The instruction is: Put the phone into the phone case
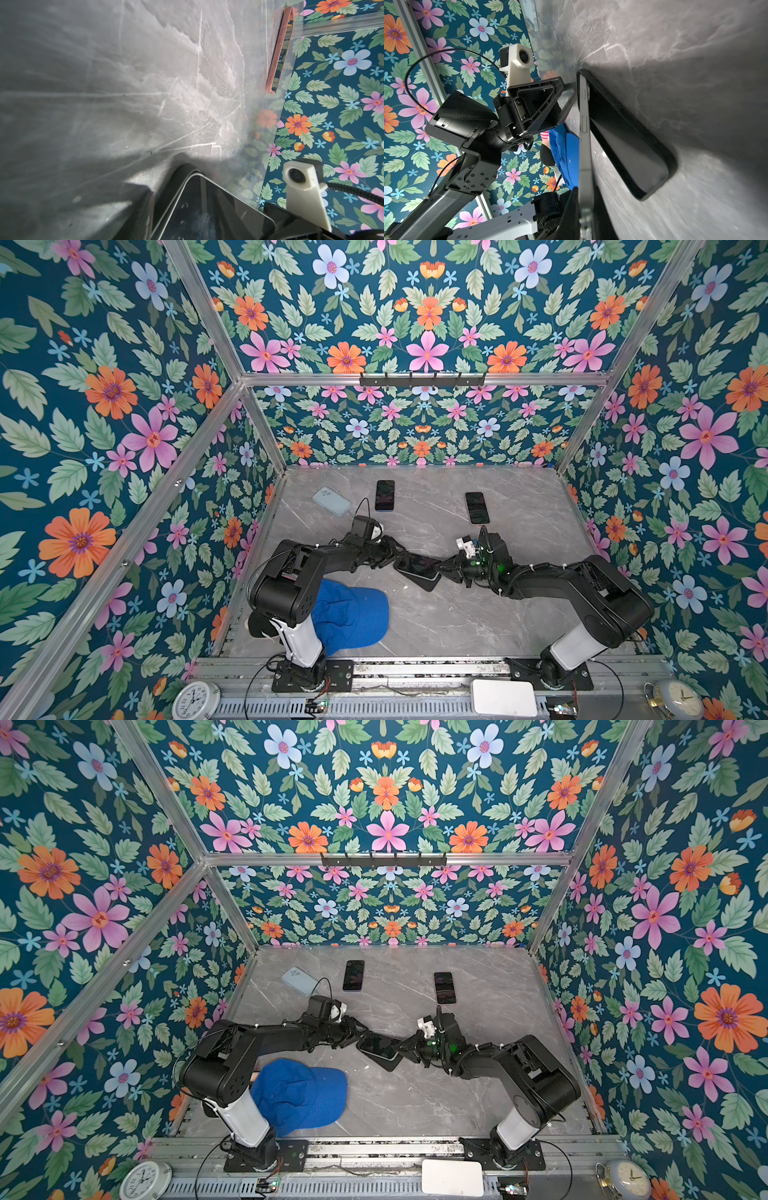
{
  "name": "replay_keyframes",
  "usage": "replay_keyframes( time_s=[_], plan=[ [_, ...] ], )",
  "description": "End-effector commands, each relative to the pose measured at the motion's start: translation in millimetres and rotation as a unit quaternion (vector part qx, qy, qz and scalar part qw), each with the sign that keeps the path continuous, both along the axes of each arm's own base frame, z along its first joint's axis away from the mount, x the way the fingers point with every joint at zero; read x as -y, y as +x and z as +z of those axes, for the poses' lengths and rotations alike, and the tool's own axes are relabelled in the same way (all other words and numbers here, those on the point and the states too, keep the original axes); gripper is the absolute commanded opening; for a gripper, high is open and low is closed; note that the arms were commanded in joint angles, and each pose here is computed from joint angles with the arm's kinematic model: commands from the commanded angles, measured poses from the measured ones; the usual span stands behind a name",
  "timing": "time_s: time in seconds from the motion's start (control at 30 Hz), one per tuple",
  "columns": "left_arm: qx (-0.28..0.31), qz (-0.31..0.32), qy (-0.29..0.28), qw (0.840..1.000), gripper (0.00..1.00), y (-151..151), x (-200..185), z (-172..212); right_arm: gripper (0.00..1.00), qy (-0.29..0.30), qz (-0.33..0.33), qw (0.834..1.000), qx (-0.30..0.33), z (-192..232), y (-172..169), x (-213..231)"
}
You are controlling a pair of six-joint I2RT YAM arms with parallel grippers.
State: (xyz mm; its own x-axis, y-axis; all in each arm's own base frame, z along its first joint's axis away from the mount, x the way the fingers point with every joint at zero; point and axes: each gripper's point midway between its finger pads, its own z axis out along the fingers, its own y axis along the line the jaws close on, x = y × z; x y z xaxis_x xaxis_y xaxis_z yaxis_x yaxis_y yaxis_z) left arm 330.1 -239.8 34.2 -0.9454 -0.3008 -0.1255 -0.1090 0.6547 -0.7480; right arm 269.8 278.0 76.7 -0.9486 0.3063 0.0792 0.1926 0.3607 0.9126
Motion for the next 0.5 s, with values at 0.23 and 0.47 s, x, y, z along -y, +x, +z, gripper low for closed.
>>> replay_keyframes(
  time_s=[0.23,0.47],
  plan=[
    [-0.025,0.011,0.017,0.999,0.49,-7.1,-6.9,-12.7,0.00,0.007,0.012,1.000,-0.011,-16.2,4.5,-7.5],
    [-0.024,0.012,0.015,1.000,0.49,-6.9,-6.6,-12.2,0.00,0.005,0.015,1.000,-0.021,-21.3,3.9,-8.5]
  ],
)
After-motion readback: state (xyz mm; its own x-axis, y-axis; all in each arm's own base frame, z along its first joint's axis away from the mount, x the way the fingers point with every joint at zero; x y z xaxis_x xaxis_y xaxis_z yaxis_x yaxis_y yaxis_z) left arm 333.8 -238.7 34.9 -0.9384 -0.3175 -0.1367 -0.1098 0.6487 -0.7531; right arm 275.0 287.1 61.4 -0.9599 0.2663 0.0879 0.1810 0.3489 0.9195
